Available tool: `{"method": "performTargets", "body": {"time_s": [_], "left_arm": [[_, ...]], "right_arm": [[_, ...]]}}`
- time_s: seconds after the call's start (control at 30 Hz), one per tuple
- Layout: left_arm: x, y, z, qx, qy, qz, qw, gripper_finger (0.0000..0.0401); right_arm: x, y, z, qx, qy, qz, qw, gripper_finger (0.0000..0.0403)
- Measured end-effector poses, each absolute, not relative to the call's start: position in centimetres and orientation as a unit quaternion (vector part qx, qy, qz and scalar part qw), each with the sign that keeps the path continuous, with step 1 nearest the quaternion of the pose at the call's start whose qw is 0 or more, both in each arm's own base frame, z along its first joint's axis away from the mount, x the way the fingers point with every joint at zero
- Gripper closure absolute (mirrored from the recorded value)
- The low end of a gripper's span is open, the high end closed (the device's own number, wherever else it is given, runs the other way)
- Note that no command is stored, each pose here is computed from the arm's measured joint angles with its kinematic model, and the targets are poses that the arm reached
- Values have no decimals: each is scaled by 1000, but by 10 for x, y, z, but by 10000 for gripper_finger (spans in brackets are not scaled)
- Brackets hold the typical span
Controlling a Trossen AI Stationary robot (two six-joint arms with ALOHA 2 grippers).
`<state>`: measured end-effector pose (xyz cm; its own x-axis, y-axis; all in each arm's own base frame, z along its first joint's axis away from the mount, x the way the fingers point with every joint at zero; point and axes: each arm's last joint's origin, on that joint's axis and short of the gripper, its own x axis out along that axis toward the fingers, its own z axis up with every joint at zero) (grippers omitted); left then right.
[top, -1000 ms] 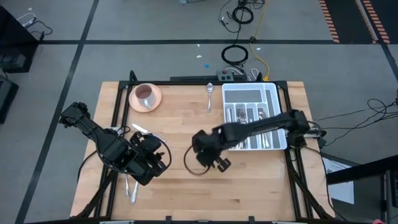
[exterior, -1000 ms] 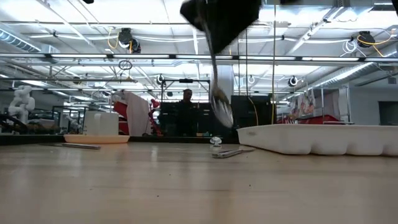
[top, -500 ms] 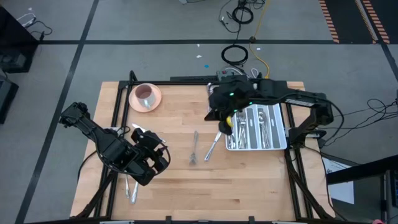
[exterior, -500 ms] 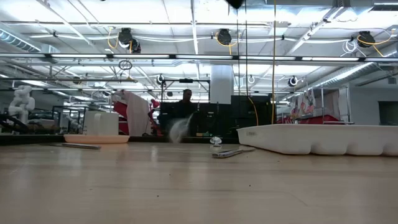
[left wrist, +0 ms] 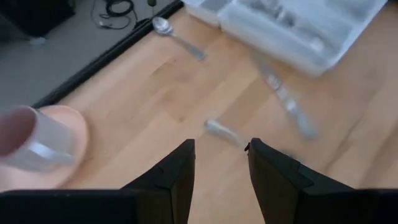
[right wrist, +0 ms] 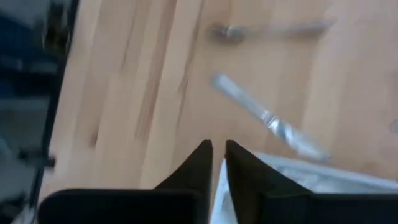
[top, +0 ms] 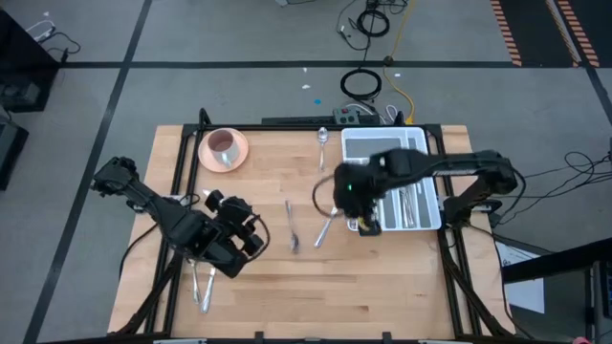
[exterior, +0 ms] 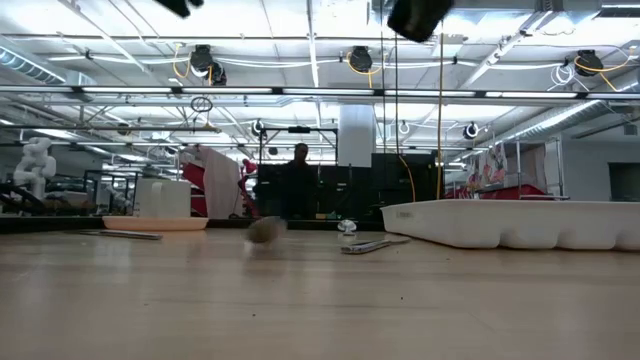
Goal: Sort silverware
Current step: Put the silver spoon into the silverware rack
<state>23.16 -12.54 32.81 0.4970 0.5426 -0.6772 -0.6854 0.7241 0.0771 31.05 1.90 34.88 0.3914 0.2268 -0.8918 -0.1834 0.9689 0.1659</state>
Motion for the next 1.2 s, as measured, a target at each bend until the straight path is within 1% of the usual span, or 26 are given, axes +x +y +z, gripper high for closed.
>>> {"method": "performTargets", "body": {"time_s": [0.07,0.13,0.27,0.33,0.4,0.47,0.5,0.6,0.7,0.73,0.8,0.9,1.0,1.07,1.2], "left_arm": [[234,-120,318,-48,391,342,853,248],[241,-113,305,32,437,312,843,248],[267,-91,278,207,509,242,800,248],[282,-80,267,260,518,230,782,248],[295,-67,254,276,536,227,765,248],[301,-57,246,260,551,237,757,248],[301,-53,244,249,558,247,752,248],[294,-50,247,204,561,280,752,248],[271,-57,264,157,562,297,756,248],[261,-61,271,129,562,303,759,248],[239,-68,284,57,560,318,763,248],[207,-77,305,-47,544,331,770,248],[180,-83,323,-124,503,329,790,248],[167,-85,332,-152,479,319,804,248],[150,-81,344,-162,453,297,825,248]], "right_arm": [[305,29,333,10,567,138,812,346],[299,38,320,1,596,152,789,319],[288,48,312,-3,635,157,756,269],[287,51,311,-8,638,160,753,252],[292,53,312,-13,616,164,770,241],[301,53,315,-6,577,158,801,235],[309,51,316,3,554,140,821,235],[328,43,320,42,482,43,874,239],[336,34,313,78,437,-53,894,245],[337,33,309,85,433,-75,894,246],[338,31,299,117,422,-95,894,246],[343,30,277,200,379,-122,895,246],[348,31,252,292,344,-143,881,246],[351,35,234,343,342,-153,861,246],[366,55,204,420,341,-157,826,247]]}}
